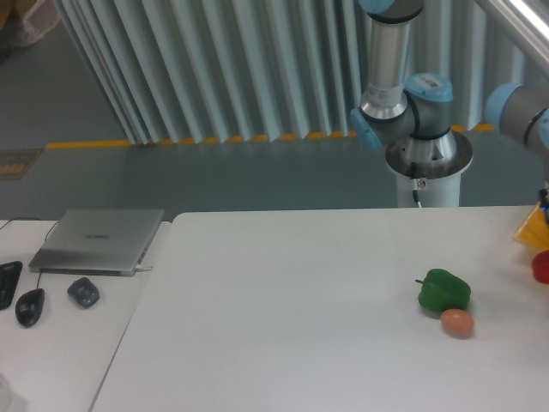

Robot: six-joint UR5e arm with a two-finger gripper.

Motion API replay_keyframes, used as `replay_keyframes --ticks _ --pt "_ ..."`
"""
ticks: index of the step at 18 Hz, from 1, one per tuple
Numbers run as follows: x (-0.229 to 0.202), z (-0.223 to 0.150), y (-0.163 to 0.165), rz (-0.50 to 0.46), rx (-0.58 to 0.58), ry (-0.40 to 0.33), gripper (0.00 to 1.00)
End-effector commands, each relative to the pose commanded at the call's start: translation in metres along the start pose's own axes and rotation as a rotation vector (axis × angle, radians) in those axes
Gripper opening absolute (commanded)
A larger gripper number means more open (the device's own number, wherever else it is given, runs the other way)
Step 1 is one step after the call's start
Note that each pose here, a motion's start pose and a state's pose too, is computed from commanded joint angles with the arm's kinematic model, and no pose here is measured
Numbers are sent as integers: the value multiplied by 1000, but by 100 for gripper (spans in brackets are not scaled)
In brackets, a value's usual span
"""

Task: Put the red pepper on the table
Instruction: 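Lower the gripper holding the red pepper onto the table, then open the gripper to release the red pepper beside the green pepper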

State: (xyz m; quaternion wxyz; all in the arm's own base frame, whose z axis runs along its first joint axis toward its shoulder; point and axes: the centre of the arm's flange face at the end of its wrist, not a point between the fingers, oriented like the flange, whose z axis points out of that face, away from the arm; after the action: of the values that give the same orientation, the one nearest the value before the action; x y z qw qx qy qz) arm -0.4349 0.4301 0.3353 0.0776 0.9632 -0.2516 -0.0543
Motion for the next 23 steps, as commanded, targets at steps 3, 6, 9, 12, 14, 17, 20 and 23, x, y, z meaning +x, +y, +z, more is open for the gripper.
replay_keyframes --ticks 3,6,9,12,14,17,20,23 --pt "-6 14 -41 -43 0 -23 64" --pt "-5 24 -57 -67 2 -22 64" --pt "-6 30 -68 -76 2 -26 64" --pt "-6 30 -68 -74 4 -27 72" --pt "-6 30 -68 -74 4 -27 77" --pt "-6 29 -68 -70 4 -28 100" --pt "-8 19 -67 -66 13 -45 100" --pt "-4 1 -69 -62 23 -66 100"
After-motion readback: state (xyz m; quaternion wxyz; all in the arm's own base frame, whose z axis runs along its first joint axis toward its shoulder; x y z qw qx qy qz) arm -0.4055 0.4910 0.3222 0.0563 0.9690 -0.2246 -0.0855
